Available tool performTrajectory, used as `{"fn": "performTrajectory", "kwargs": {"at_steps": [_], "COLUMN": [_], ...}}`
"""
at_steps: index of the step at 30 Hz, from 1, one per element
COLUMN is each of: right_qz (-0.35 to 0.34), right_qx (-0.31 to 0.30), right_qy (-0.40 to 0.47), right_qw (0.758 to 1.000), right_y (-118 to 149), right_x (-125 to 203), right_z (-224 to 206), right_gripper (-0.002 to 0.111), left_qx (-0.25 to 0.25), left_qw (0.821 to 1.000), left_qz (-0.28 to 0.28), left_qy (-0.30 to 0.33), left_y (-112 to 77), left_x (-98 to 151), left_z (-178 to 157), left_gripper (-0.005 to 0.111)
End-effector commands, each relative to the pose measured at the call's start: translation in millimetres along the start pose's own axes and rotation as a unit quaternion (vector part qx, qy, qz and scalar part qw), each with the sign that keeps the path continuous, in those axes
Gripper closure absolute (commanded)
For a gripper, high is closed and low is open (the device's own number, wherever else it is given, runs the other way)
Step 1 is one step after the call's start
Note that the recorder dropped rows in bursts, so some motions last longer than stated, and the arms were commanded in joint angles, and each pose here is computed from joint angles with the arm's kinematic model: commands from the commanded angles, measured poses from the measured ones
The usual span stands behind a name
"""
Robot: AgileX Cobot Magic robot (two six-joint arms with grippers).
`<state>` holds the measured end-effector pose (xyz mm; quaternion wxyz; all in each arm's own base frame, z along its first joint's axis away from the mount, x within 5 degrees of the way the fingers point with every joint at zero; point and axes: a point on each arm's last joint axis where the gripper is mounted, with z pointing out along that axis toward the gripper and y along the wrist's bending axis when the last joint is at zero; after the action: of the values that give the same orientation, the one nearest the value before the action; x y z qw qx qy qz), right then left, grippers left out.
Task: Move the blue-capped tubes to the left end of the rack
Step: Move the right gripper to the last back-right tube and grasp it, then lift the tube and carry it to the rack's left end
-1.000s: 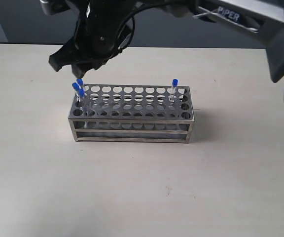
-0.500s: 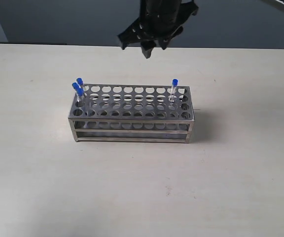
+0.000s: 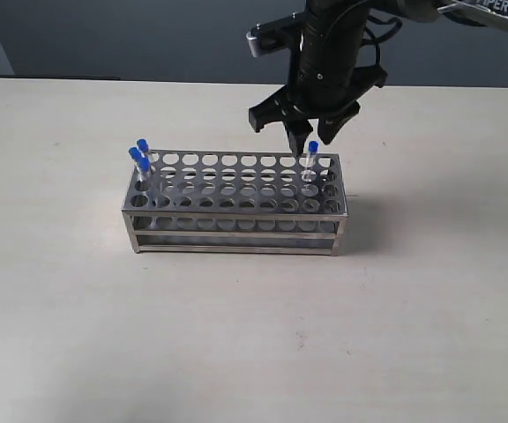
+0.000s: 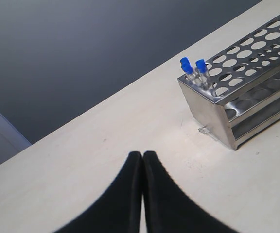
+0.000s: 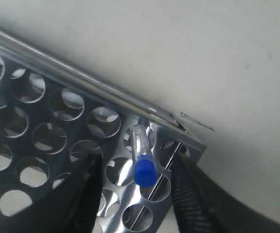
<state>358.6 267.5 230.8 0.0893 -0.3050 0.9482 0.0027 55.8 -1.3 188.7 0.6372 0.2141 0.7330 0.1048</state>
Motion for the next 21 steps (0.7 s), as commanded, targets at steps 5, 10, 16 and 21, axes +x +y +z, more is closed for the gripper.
{"fn": "performTrajectory", "kwargs": {"at_steps": [5,10,16,21], "right_qz": [-0.005,-0.005,-0.004,-0.009], "right_qx": [0.002,0.001,0.002,0.002], "right_qy": [-0.004,-0.018,-0.005,0.01], "right_qw": [1.0,1.0,1.0,1.0], "right_y": [-1,-1,-1,2], "right_x": [8,5,7,12], "right_z": [23,23,23,14], "right_gripper": [0.064,0.072,0.107,0.107], "left_qx": [0.002,0.002,0.002,0.002], "left_qw": [1.0,1.0,1.0,1.0], "left_qz": [-0.003,-0.003,-0.003,-0.003], "left_qy": [-0.003,-0.004,-0.004,-0.004], "left_y": [0.4,0.4,0.4,0.4], "left_x": [-2,-2,-2,-2], "left_z": [0,0,0,0], "left_gripper": [0.106,0.106,0.106,0.106]}}
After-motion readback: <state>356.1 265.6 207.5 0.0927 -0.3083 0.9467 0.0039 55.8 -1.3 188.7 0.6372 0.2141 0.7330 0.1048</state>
